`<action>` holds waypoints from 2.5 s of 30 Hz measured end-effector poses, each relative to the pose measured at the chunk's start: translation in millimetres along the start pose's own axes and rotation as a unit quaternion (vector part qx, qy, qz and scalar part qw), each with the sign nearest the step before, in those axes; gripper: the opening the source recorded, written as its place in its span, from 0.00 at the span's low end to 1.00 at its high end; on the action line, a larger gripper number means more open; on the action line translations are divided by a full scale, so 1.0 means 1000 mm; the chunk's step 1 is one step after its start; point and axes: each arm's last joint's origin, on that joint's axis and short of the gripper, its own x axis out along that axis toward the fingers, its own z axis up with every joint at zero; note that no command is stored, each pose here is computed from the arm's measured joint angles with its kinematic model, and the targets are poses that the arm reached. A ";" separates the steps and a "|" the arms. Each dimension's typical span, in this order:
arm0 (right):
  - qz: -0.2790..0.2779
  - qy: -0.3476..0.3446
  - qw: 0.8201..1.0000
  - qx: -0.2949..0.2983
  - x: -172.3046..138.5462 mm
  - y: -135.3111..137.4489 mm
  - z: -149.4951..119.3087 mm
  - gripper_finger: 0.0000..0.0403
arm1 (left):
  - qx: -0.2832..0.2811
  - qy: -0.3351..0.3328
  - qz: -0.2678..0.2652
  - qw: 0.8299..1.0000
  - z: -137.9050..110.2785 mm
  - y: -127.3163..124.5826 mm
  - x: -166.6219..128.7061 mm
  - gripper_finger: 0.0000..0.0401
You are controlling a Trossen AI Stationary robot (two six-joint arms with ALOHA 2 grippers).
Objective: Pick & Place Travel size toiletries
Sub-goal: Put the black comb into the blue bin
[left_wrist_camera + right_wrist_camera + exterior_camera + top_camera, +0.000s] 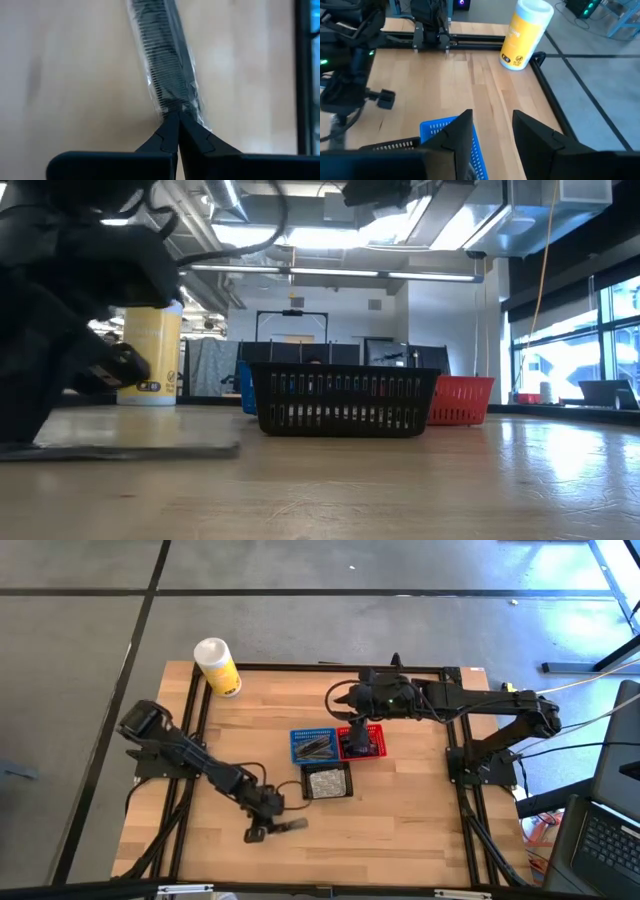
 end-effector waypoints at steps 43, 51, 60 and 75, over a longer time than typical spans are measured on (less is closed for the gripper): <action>0.055 -0.010 0.998 0.036 -0.073 0.035 0.000 0.18 | 0.072 -0.038 0.116 0.990 0.061 -0.012 -0.006 0.00; 0.055 -0.010 0.998 0.032 -0.073 0.035 0.000 0.20 | 0.068 -0.033 0.104 0.992 0.060 -0.013 -0.003 0.00; 0.055 -0.010 0.998 0.032 -0.073 0.035 0.000 0.18 | 0.064 -0.046 0.093 0.993 0.062 -0.017 -0.010 0.00; 0.055 -0.009 0.998 0.031 -0.073 0.035 0.000 0.19 | 0.061 -0.056 0.070 0.994 0.063 -0.023 -0.009 0.00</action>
